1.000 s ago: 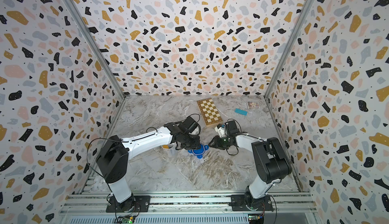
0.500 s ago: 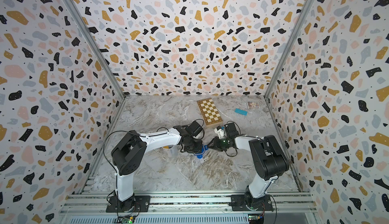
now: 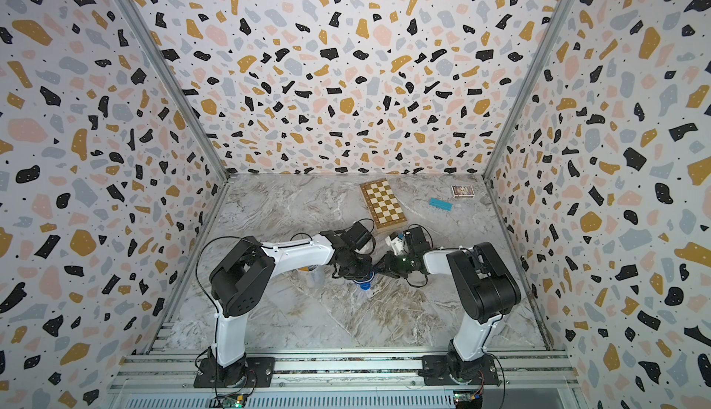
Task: Pack away toiletry kits
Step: Pick up the lid from the center of the board.
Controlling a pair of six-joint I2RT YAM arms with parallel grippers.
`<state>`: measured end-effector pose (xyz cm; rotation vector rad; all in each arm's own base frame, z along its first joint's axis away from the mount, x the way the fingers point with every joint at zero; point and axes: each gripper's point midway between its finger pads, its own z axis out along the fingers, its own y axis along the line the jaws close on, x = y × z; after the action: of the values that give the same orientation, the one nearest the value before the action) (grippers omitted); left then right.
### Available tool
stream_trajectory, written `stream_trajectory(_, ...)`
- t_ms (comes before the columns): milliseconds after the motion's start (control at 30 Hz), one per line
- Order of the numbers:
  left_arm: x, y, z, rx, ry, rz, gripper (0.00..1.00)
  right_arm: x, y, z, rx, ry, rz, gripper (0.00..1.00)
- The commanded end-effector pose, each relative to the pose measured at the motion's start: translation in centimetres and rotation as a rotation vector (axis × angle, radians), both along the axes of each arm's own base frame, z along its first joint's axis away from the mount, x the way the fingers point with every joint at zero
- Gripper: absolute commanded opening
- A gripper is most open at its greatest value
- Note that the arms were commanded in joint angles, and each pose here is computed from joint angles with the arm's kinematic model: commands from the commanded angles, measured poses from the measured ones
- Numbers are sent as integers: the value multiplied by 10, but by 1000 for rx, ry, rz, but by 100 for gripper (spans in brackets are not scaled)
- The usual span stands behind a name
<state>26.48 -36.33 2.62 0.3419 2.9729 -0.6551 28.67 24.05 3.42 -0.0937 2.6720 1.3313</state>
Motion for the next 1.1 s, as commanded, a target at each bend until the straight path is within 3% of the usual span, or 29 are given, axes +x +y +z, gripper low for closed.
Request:
stream_trajectory(0, -8, 7, -20, 42, 27, -20, 21, -4, 10, 7, 52, -5, 24, 21)
stream_trajectory(300, -5, 4, -17, 16, 22, -22, 21, 0, 7, 9, 35, -44, 14, 1)
stream_trajectory(467, 2, -1, 5, -27, -20, -31, 22, 3, 1, 16, 0, -109, -9, 0)
stream_trajectory(600, 7, -8, 34, -76, -63, -52, 31, 6, -6, 26, -31, -175, -30, 0)
stream_trajectory(700, 13, -8, 71, -116, -145, -60, 44, 7, -13, 38, -47, -231, -48, 0)
stream_trajectory(867, 18, 10, 156, -178, -351, -80, 55, 14, -25, 89, -77, -441, -86, 0)
stream_trajectory(1067, 21, 79, 245, -261, -549, 15, 56, 16, -12, 201, -133, -917, -61, 0)
